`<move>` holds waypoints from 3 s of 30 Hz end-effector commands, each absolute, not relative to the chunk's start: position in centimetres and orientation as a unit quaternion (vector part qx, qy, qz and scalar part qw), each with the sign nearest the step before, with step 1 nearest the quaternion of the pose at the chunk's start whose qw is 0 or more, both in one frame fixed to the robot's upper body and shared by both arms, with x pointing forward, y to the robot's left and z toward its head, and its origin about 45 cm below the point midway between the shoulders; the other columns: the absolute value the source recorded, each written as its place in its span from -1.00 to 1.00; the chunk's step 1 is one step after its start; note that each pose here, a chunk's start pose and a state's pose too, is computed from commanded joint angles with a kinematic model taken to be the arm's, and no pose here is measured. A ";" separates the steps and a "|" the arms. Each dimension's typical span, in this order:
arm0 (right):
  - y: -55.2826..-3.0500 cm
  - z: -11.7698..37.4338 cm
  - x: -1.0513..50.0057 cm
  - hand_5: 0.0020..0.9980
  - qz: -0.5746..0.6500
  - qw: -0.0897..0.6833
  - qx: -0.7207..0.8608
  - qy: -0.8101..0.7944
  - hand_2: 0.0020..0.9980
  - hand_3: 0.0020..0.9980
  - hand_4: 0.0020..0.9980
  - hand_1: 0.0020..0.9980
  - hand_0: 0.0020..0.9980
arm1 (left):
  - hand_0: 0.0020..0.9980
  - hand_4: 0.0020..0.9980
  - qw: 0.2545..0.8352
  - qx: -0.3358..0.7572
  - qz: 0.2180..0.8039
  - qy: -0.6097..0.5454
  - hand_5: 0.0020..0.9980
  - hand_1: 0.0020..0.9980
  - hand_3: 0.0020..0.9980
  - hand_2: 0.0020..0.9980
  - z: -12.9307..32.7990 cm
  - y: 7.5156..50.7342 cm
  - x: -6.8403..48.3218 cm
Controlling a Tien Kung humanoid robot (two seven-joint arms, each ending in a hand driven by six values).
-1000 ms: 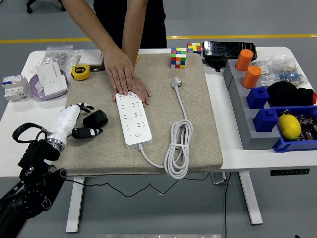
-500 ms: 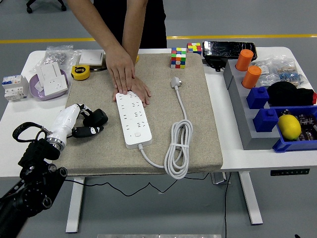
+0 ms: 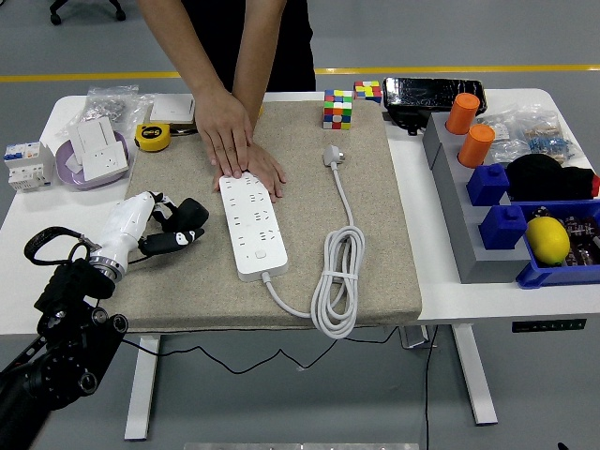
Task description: Pick up the plug,place it near the board,insert it into the board,press the button
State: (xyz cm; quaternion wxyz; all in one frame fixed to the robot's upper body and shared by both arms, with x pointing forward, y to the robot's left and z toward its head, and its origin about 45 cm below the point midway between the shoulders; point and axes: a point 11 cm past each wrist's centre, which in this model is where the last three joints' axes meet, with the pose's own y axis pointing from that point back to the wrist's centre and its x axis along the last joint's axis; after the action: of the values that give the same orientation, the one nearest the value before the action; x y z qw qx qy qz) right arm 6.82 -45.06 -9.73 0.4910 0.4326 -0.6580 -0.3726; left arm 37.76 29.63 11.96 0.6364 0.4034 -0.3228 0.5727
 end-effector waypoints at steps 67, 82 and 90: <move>-46.4 -8.9 8.2 1.00 -0.357 0.495 0.434 -0.662 0.54 0.63 1.00 0.58 0.72 | 0.11 0.26 0.611 0.315 0.364 -0.628 -0.82 -0.20 -0.43 -0.46 17.6 24.3 42.0; -46.6 -8.8 8.2 1.00 -0.355 0.498 0.435 -0.661 0.54 0.63 1.00 0.58 0.72 | 0.11 0.24 0.606 0.341 0.354 -0.626 -0.83 -0.19 -0.44 -0.46 16.0 25.6 41.9; -46.7 -8.8 8.1 1.00 -0.355 0.499 0.435 -0.660 0.54 0.63 1.00 0.58 0.72 | 0.10 0.23 0.610 0.340 0.351 -0.624 -0.82 -0.19 -0.44 -0.46 15.6 25.0 41.7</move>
State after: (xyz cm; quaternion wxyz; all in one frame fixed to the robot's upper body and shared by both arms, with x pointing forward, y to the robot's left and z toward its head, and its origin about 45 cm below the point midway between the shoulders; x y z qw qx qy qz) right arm 8.13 -46.66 -8.83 0.4994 0.4350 -0.6600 -0.3546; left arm 41.68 25.02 15.63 0.6097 0.3397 -0.6244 0.3506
